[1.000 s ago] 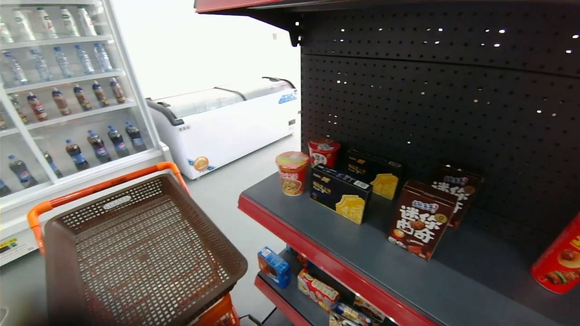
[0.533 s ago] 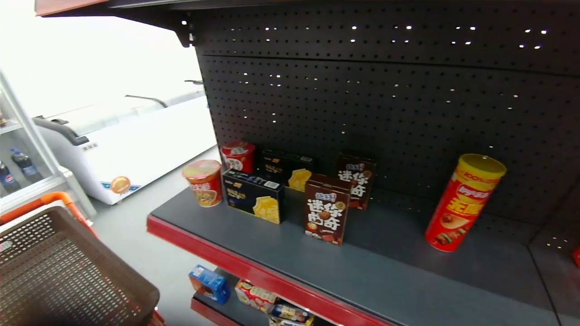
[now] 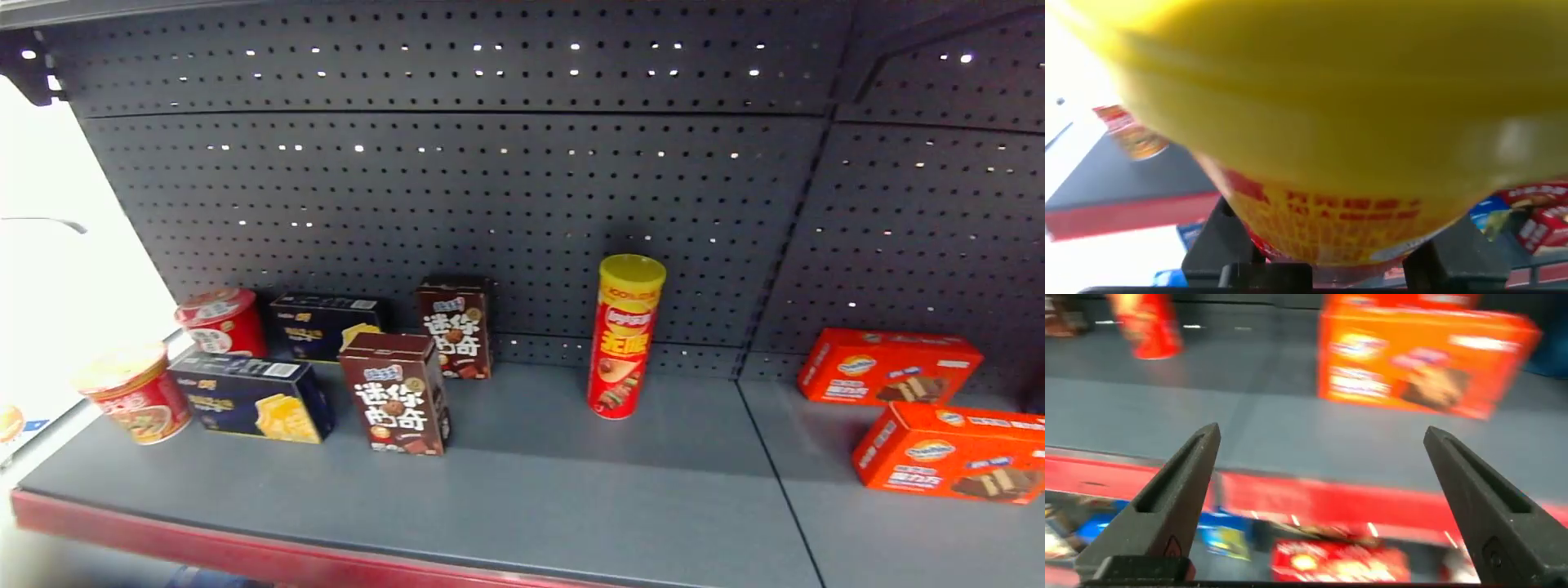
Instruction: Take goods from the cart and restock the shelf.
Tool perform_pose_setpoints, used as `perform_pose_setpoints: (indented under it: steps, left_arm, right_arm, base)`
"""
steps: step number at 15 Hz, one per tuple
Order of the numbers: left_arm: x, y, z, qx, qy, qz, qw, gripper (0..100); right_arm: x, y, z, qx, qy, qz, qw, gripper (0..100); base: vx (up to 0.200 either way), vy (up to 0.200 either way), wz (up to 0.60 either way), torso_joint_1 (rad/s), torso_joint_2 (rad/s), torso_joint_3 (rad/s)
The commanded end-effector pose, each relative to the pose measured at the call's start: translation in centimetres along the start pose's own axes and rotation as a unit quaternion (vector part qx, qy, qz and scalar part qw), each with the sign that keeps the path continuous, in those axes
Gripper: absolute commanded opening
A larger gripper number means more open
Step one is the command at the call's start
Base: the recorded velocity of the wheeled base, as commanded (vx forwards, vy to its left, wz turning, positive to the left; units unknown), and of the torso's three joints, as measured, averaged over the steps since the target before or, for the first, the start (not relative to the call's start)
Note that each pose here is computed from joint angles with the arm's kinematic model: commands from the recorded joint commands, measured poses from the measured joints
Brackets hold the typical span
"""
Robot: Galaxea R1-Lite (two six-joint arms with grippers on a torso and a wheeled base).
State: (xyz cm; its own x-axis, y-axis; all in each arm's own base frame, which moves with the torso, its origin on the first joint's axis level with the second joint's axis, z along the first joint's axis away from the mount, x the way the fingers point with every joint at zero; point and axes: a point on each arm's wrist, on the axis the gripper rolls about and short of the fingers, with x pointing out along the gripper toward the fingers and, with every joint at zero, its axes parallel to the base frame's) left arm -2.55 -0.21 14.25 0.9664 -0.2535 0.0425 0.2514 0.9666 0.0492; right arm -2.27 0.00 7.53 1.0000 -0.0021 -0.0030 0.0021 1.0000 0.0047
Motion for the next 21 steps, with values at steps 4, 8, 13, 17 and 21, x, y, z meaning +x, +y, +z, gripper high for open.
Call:
perform_pose_setpoints:
  steps: [4,8,13,17,21]
  left_arm:
    - [0.1,0.0,-0.2,-0.002,0.004,-0.002,1.0000,0]
    - [0.1,0.0,-0.3,-0.004,0.005,-0.008,1.0000,0]
    - [0.0,0.0,-0.4,-0.004,0.004,-0.013,0.9999,0]
    - [-0.5,0.0,-0.1,-0.002,-0.015,-0.007,0.9999,0]
    - [-0.6,0.0,1.0,0.004,-0.028,-0.005,0.9996,0]
  right_arm:
    - [0.0,0.0,0.0,0.000,0.000,0.000,1.000,100]
    - [0.0,0.0,0.0,0.000,0.000,0.000,1.000,100]
    - [0.0,0.0,0.0,0.000,0.000,0.000,1.000,100]
    - [0.0,0.0,0.0,-0.002,0.002,0.002,1.000,100]
    - [0.8,-0.1,1.0,-0.021,0.048,0.084,0.995,100]
  base:
    - [0.000,0.000,0.00,0.000,0.00,0.000]
    - [0.000,0.000,0.00,0.000,0.00,0.000]
    - [0.000,0.000,-0.24,0.002,0.00,0.001]
    - [0.000,0.000,0.00,0.000,0.00,0.000]
    - [0.000,0.000,0.00,0.000,0.00,0.000]
